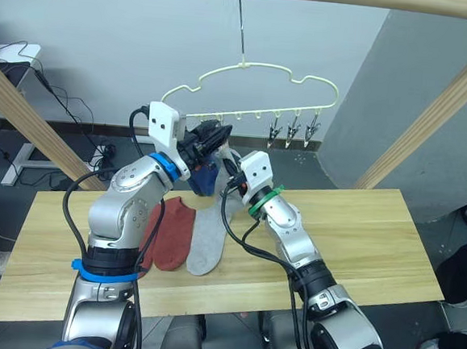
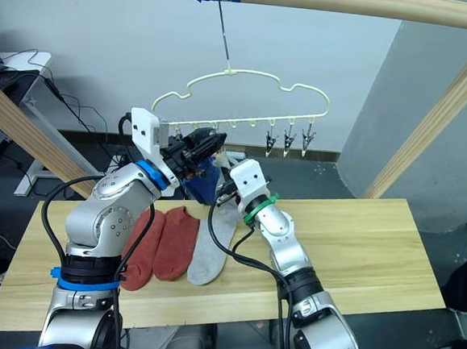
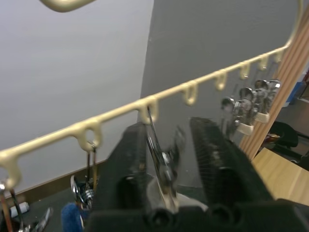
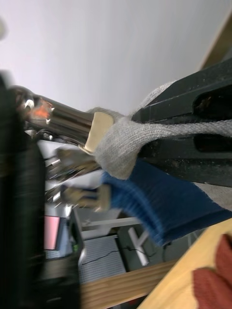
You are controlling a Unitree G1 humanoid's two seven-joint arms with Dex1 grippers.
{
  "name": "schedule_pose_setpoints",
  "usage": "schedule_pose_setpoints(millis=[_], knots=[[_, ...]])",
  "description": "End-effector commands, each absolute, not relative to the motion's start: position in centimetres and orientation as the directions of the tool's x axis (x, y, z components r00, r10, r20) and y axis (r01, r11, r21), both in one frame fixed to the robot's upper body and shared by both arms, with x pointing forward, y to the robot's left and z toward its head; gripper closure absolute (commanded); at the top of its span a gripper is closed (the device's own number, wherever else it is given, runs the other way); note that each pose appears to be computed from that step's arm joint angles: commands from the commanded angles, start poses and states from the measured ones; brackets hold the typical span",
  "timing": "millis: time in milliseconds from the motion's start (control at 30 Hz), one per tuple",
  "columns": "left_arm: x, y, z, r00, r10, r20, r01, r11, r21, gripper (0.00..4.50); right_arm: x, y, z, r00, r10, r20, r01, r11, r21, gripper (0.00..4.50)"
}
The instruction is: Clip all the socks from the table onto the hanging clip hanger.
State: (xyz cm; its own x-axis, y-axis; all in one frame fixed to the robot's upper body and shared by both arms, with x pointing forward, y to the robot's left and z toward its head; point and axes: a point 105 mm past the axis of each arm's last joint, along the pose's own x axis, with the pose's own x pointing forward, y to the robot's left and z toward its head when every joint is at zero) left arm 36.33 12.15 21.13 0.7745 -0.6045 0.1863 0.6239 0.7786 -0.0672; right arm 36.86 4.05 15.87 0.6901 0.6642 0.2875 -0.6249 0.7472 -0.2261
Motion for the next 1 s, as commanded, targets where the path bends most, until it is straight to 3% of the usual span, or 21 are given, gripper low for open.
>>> schedule_pose_setpoints(millis=[33, 167, 267, 533, 800, 1000], knots=[[35.6, 12.1, 22.2, 0.754, -0.619, 0.221, 0.64, 0.767, -0.035, 2.08, 36.5, 4.4, 17.3, 0.662, 0.667, 0.341, -0.634, 0.741, -0.22, 4.5], [35.3, 12.3, 22.1, 0.753, -0.622, 0.215, 0.641, 0.767, -0.028, 2.08, 36.3, 4.7, 17.1, 0.646, 0.69, 0.327, -0.655, 0.721, -0.227, 4.5], [35.2, 12.4, 22.0, 0.754, -0.622, 0.21, 0.639, 0.769, -0.02, 2.04, 36.1, 4.9, 16.5, 0.632, 0.718, 0.291, -0.682, 0.694, -0.231, 3.71], [34.5, 13.3, 21.5, 0.752, -0.634, 0.182, 0.638, 0.769, 0.042, 2.04, 34.8, 4.0, 13.3, 0.615, 0.785, 0.075, -0.741, 0.608, -0.287, 0.87], [31.7, 14.3, 19.2, 0.655, -0.755, 0.023, 0.712, 0.628, 0.314, 2.04, 31.8, -1.3, 13.7, 0.633, 0.77, -0.081, -0.739, 0.57, -0.361, 0.87], [29.7, 13.7, 18.9, 0.548, -0.836, -0.032, 0.772, 0.492, 0.402, 2.04, 31.0, -4.6, 17.4, 0.722, 0.692, 0.002, -0.664, 0.694, -0.277, 0.87]])
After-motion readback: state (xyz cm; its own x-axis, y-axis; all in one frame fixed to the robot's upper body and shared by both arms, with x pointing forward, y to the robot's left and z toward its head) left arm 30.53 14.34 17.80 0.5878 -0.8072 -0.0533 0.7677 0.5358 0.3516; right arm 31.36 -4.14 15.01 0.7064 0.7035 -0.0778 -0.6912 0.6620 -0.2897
